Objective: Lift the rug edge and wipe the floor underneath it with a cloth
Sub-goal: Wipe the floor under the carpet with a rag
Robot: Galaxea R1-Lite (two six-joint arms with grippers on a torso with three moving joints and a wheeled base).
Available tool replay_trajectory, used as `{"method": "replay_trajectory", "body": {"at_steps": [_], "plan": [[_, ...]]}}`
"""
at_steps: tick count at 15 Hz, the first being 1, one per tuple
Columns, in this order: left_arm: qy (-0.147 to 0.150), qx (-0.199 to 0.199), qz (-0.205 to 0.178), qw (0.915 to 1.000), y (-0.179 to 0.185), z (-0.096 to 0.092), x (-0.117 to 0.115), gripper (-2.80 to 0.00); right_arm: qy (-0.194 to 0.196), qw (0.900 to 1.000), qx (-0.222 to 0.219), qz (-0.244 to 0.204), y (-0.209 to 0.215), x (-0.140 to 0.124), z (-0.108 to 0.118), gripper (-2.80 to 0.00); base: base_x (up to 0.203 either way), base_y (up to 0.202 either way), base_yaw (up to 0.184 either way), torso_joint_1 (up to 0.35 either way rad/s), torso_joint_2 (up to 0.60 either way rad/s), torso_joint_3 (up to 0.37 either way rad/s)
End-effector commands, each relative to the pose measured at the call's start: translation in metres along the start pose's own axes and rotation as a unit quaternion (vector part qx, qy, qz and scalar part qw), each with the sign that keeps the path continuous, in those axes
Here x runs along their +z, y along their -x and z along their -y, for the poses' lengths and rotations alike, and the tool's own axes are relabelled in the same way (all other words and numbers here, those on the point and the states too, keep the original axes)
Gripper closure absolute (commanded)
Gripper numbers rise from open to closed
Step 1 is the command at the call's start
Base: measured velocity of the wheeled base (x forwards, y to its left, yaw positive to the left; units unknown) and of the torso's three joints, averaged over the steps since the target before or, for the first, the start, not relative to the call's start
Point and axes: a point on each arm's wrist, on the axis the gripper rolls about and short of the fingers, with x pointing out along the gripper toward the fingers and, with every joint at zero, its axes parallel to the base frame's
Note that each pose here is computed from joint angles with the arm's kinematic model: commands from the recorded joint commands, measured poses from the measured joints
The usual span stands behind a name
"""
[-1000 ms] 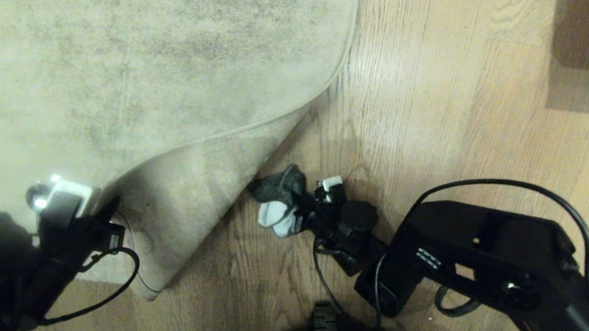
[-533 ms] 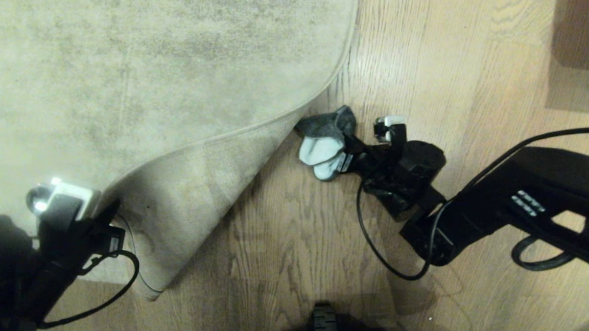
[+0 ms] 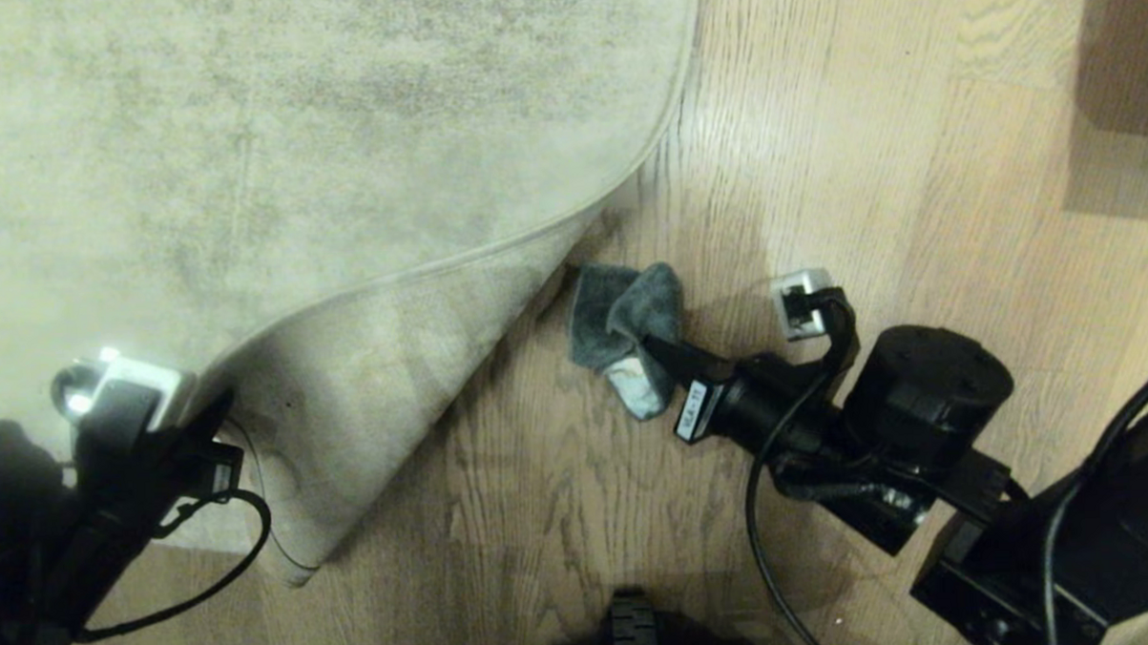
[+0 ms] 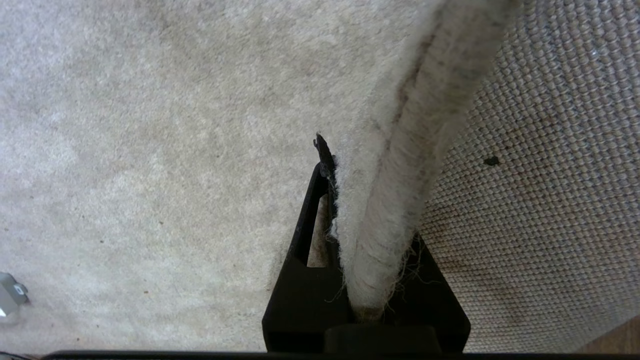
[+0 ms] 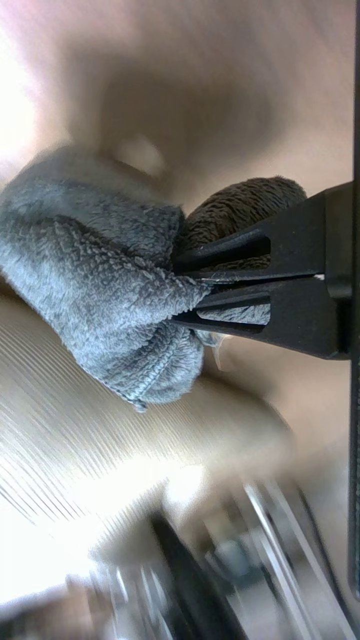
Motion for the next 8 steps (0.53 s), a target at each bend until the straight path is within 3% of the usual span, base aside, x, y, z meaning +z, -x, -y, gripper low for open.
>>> {"method": "replay_trajectory", "body": {"at_steps": [1,5,8], "plan": [[-0.002,0.007,0.014,0.9999,0.0,-0.001,0.003,0.0,-0.029,0.998,0.03,-0.039,0.003,-0.033,-0.018,0.0,0.0,0.0,0.0,0.0,0.0,0.0],[-0.002,0.007,0.014,0.9999,0.0,-0.001,0.003,0.0,-0.03,0.993,0.042,-0.11,-0.014,-0.109,-0.024,0.0,0.0,0.0,0.0,0.0,0.0,0.0],[-0.002,0.013,0.011,0.9999,0.0,-0.001,0.003,0.0,-0.027,0.994,0.021,-0.104,-0.043,-0.15,-0.022,0.0,0.0,0.0,0.0,0.0,0.0,0.0]]}}
